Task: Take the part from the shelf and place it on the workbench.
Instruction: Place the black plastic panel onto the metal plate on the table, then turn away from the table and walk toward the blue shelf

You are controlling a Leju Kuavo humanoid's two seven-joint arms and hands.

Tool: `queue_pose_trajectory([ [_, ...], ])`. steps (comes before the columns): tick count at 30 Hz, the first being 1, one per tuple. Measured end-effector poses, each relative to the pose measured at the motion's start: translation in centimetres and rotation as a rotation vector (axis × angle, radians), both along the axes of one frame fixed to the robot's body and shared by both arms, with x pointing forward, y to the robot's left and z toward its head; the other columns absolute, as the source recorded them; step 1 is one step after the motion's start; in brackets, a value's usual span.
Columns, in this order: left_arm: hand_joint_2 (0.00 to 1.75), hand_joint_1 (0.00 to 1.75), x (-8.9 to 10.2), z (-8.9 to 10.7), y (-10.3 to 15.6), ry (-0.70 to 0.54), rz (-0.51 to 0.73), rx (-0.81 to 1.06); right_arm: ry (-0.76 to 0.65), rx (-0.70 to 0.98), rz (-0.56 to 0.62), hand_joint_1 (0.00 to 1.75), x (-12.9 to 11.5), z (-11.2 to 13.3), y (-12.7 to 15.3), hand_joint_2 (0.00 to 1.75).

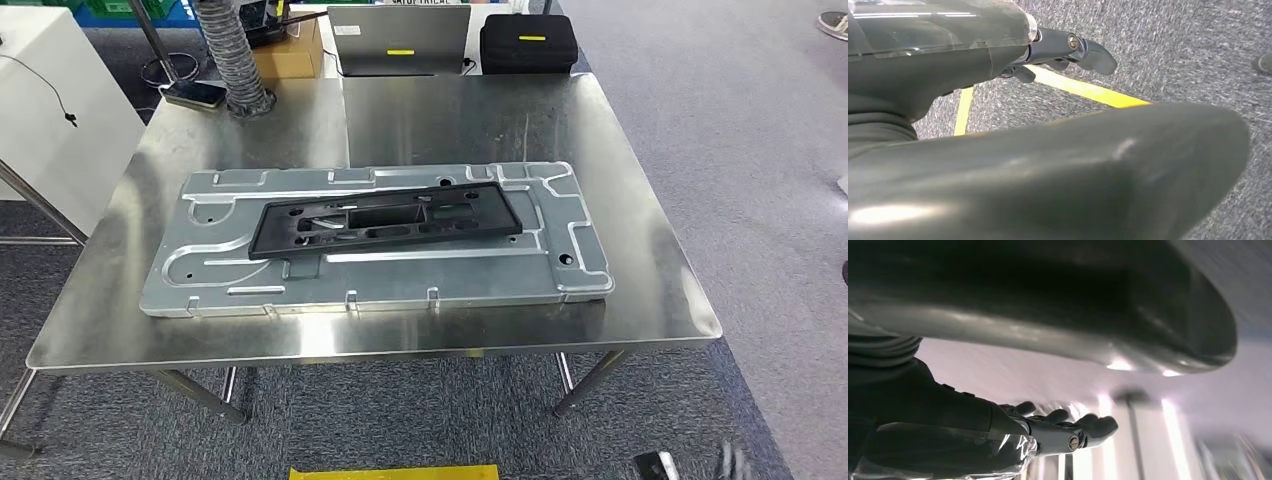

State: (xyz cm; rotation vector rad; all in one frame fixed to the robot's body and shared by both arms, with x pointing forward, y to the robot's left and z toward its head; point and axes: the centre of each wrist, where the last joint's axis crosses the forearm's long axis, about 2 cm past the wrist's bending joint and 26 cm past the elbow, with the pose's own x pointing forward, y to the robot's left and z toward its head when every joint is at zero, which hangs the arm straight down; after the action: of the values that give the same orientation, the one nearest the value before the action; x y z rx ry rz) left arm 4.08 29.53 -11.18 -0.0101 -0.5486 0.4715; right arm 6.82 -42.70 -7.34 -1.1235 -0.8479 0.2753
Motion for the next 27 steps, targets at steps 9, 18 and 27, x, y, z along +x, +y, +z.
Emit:
queue_pose_trajectory([
  [9,0.00,0.00,0.2,0.0,-0.7,0.008,-0.034,-0.004,0.336,0.236,-0.084,0.00,-2.3,-2.3,3.9,0.00],
  [18,0.00,0.00,0.1,0.0,-0.6,0.045,-0.057,0.005,0.536,0.422,-0.120,0.00,-2.3,-3.1,7.6,0.00],
  [27,0.00,0.00,-0.3,0.0,-0.3,0.059,-0.062,0.010,0.680,0.517,-0.136,0.00,-2.4,-3.5,9.8,0.00],
])
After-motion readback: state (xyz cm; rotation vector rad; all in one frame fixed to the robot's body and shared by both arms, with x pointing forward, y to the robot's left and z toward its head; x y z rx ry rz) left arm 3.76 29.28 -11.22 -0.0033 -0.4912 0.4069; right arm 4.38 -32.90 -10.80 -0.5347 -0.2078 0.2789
